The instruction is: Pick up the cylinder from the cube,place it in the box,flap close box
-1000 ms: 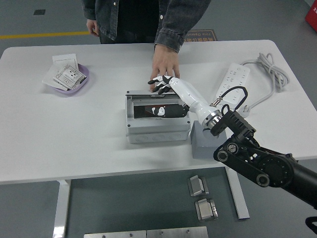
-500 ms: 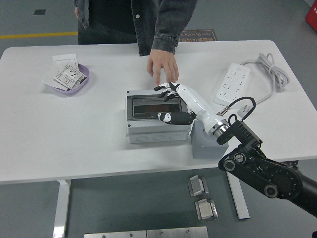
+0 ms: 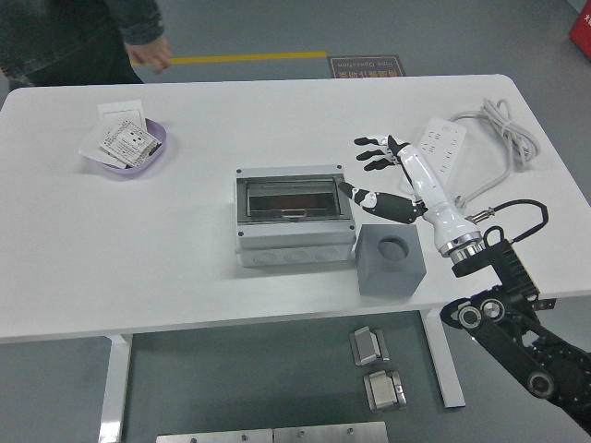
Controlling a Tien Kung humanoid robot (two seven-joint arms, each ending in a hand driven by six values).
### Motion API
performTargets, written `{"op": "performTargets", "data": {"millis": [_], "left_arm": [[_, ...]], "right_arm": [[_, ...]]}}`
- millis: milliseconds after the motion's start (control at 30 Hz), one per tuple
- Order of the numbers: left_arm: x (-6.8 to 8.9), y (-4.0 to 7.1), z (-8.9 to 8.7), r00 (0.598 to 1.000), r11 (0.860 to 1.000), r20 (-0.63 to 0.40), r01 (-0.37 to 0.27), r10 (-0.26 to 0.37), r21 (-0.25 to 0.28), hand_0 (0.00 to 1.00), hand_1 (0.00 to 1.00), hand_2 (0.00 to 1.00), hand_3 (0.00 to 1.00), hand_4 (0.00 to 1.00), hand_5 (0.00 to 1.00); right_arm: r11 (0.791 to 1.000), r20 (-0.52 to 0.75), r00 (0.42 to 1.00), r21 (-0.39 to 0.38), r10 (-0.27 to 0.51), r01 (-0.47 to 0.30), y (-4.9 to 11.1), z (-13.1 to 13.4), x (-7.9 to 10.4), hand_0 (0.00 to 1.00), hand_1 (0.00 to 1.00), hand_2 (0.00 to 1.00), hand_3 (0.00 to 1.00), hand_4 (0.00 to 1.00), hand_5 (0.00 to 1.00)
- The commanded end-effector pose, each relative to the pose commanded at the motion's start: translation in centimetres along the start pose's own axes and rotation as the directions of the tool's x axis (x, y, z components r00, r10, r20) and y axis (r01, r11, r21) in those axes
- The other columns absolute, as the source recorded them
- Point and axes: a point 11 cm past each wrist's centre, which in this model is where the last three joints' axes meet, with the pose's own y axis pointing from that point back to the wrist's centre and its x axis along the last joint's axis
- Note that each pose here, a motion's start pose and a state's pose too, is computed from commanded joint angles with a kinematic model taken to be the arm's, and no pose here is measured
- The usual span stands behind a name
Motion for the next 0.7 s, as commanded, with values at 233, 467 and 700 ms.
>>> {"op": "performTargets", "data": {"millis": [233, 467, 700], "left_arm": [[0.1, 0.0, 0.0, 1.0, 1.0, 0.0, -0.001, 0.001, 0.0, 0.641, 0.649, 0.564, 0.666, 0.69, 0.336], [0.4, 0.0, 0.1, 1.0, 1.0, 0.004, -0.006, 0.006, -0.003, 0.641, 0.649, 0.565, 0.667, 0.691, 0.335], [0.6, -0.1, -0.2, 1.0, 1.0, 0.0, -0.009, 0.009, 0.003, 0.641, 0.649, 0.564, 0.667, 0.692, 0.337]], "right_arm": [[0.992, 0.17, 0.978, -0.073, 0.118, -0.107, 3.2, 2.6, 0.7, 0.582, 0.538, 0.628, 0.724, 0.877, 0.366], [0.982, 0.35, 0.918, -0.093, 0.185, -0.162, 4.3, 3.4, 0.1, 0.582, 0.537, 0.627, 0.716, 0.875, 0.368], [0.975, 0.414, 0.884, -0.134, 0.217, -0.176, 4.6, 4.3, 0.7, 0.594, 0.543, 0.626, 0.701, 0.88, 0.373]]}}
